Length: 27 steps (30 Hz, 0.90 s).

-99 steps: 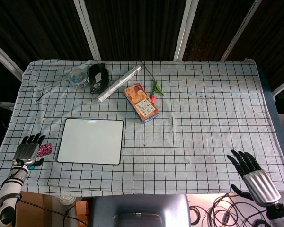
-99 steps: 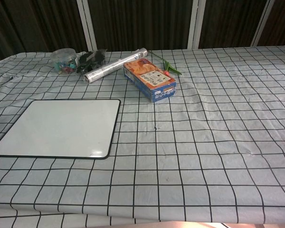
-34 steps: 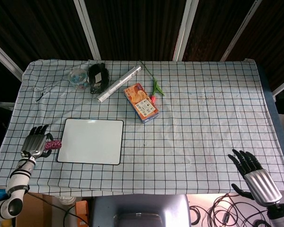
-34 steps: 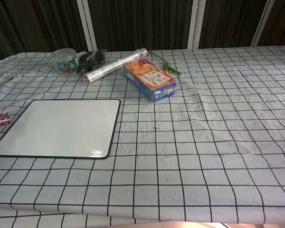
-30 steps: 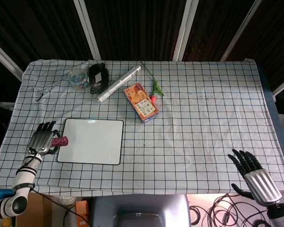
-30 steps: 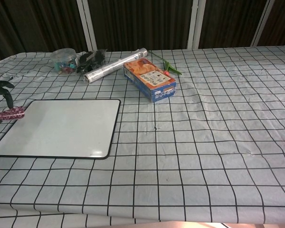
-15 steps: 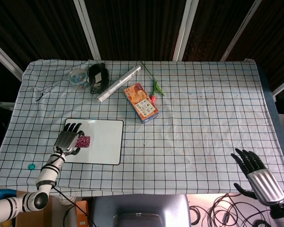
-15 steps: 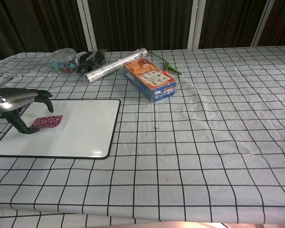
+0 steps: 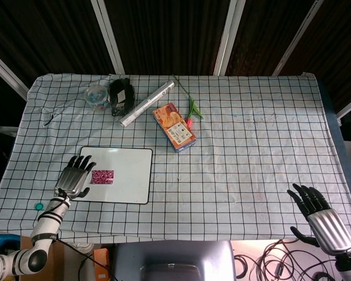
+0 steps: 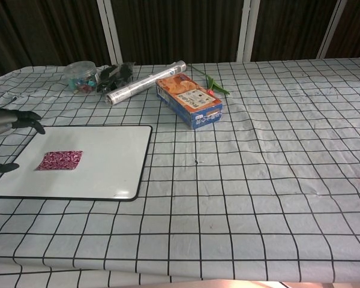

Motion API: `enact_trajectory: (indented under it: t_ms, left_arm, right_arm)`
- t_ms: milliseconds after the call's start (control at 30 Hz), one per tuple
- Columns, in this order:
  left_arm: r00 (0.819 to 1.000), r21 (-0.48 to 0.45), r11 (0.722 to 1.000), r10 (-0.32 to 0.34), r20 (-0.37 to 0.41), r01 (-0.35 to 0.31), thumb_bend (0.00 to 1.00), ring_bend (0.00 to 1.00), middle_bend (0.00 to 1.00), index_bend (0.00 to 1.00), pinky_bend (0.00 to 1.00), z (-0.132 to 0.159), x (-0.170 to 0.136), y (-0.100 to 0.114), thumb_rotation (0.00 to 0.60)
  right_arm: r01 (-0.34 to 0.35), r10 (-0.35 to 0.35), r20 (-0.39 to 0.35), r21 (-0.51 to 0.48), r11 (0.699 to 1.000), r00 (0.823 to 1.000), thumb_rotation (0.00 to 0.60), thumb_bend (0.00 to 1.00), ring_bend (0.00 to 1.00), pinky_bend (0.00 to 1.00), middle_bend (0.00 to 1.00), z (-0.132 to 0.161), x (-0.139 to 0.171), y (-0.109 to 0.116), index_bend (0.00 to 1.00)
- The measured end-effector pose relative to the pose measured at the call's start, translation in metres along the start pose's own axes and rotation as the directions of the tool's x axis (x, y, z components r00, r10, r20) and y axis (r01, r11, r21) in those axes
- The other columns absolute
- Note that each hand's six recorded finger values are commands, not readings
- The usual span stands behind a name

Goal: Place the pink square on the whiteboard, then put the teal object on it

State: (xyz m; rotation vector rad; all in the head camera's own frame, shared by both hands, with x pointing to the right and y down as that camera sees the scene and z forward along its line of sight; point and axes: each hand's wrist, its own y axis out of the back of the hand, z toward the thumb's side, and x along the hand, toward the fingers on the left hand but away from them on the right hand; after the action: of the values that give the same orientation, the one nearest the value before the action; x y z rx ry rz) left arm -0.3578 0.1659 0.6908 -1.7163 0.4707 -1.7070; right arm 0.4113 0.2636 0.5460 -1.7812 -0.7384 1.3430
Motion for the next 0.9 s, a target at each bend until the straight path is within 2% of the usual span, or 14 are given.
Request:
enact_trajectory:
  t_ms: [167, 333, 633, 900]
  left_arm:
    - [0.994, 0.031, 0.999, -0.035, -0.099, 0.038, 0.34, 0.0, 0.01, 0.31, 0.04, -0.046, -0.04, -0.009, 0.6]
    - [0.98, 0.021, 0.996, -0.079, -0.182, 0.084, 0.34, 0.0, 0.01, 0.29, 0.04, -0.078, -0.067, -0.031, 0.6]
    - [0.96, -0.036, 0.993, -0.117, -0.253, 0.111, 0.34, 0.0, 0.01, 0.31, 0.03, -0.116, -0.075, -0.06, 0.6]
    - [0.954, -0.078, 0.989, -0.141, -0.265, 0.125, 0.34, 0.0, 0.01, 0.33, 0.03, -0.128, -0.076, -0.08, 0.6]
  right_arm:
    - [-0.006, 0.006, -0.011, 0.009, 1.0, 1.0, 0.6, 0.17, 0.0, 0.09, 0.0, 0.004, -0.001, -0.003, 0.0]
    - [-0.019, 0.019, -0.03, 0.013, 1.0, 0.999, 0.6, 0.17, 0.0, 0.09, 0.0, 0.01, -0.003, -0.006, 0.0]
    - [-0.02, 0.021, -0.038, 0.017, 1.0, 0.999, 0.6, 0.17, 0.0, 0.09, 0.0, 0.013, 0.0, -0.007, 0.0]
    - [-0.021, 0.022, -0.041, 0.015, 1.0, 0.999, 0.6, 0.17, 0.0, 0.09, 0.0, 0.014, -0.003, -0.007, 0.0]
